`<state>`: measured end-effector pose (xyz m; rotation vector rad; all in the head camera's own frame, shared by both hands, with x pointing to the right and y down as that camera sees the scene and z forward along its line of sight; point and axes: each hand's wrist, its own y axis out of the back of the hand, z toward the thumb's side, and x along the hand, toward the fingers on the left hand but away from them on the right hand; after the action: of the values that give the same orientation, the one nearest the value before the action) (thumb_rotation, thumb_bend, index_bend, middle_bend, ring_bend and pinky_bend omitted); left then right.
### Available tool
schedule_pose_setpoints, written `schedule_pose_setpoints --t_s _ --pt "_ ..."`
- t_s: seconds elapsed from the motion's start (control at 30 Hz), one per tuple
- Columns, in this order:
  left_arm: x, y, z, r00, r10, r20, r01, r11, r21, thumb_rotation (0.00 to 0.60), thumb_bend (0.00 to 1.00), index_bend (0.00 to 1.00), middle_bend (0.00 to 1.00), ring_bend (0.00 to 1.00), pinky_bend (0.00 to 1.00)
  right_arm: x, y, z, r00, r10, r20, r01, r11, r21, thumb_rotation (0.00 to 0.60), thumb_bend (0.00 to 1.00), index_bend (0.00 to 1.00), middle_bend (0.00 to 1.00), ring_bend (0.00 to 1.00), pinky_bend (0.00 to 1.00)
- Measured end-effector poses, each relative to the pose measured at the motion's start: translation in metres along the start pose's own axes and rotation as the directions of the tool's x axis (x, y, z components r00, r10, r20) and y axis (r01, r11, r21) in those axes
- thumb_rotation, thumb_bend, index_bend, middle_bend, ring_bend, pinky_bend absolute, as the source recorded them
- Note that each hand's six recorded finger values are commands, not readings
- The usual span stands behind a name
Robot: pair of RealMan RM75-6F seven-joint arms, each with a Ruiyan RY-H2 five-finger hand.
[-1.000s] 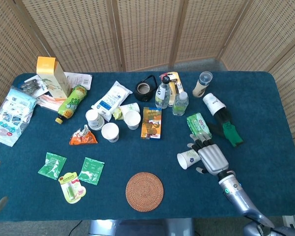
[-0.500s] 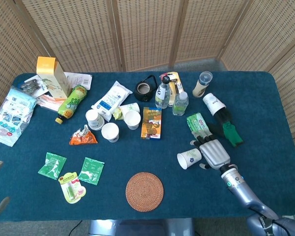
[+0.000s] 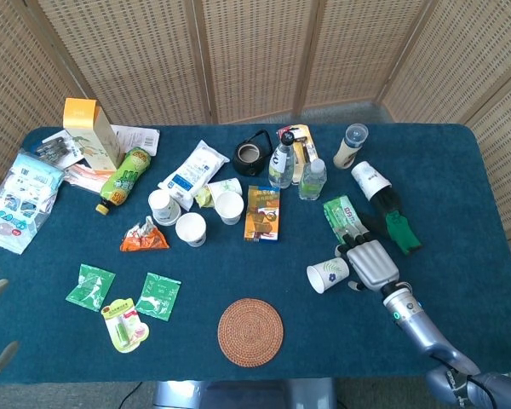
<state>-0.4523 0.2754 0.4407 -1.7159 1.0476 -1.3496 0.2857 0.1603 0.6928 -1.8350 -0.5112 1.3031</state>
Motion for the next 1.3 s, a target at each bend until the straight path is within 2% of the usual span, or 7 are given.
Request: schedule_pose_setpoints --t_s 0.2,0.4,0.6,0.8,0.9,1.03,1.3 --pt "0.0 -0.001 0.0 1.0 -0.003 0.0 0.003 1.0 0.001 0.6 0.33 0.0 0.0 0.0 0.0 0.0 -0.003 -0.003 1.0 -0.015 0.009 0.015 1.0 0.002 0.6 0.15 0.46 0.0 0.0 0.02" --pt "0.0 -0.001 0.001 1.0 -0.005 0.0 0.005 1.0 0.001 0.6 0.33 0.0 0.0 0.0 0.0 0.001 -0.001 -0.005 0.999 -0.042 0.014 0.042 0.999 -0.001 0.6 0.16 0.48 0.0 0.0 0.02" --pt "0.0 -0.001 0.001 1.0 -0.005 0.001 0.005 1.0 0.0 0.6 0.33 0.0 0.0 0.0 0.0 0.007 0.011 -0.007 0.992 -0.124 0.023 0.123 0.992 0.034 0.6 0.15 0.49 0.0 0.0 0.04" --pt "-0.001 -0.002 0.001 1.0 -0.008 0.004 0.008 1.0 0.002 0.6 0.33 0.0 0.0 0.0 0.0 0.017 0.024 -0.01 0.975 -0.22 0.032 0.213 0.966 0.149 0.6 0.16 0.5 0.0 0.0 0.04" --pt "-0.001 -0.002 0.002 1.0 -0.008 0.003 0.008 1.0 0.003 0.6 0.33 0.0 0.0 0.0 0.0 0.02 0.028 -0.012 0.967 -0.255 0.026 0.241 0.939 0.245 0.6 0.16 0.5 0.0 0.0 0.05" --pt "-0.001 -0.004 0.003 1.0 -0.012 0.006 0.012 1.0 0.006 0.6 0.33 0.0 0.0 0.0 0.0 0.025 0.033 -0.011 0.95 -0.313 0.013 0.283 0.877 0.388 0.6 0.17 0.51 0.0 0.0 0.05" --pt "-0.001 -0.003 0.002 1.0 -0.01 0.007 0.01 1.0 0.002 0.6 0.33 0.0 0.0 0.0 0.0 0.033 0.037 -0.005 0.913 -0.408 -0.025 0.353 0.757 0.549 0.6 0.2 0.52 0.0 0.0 0.05"
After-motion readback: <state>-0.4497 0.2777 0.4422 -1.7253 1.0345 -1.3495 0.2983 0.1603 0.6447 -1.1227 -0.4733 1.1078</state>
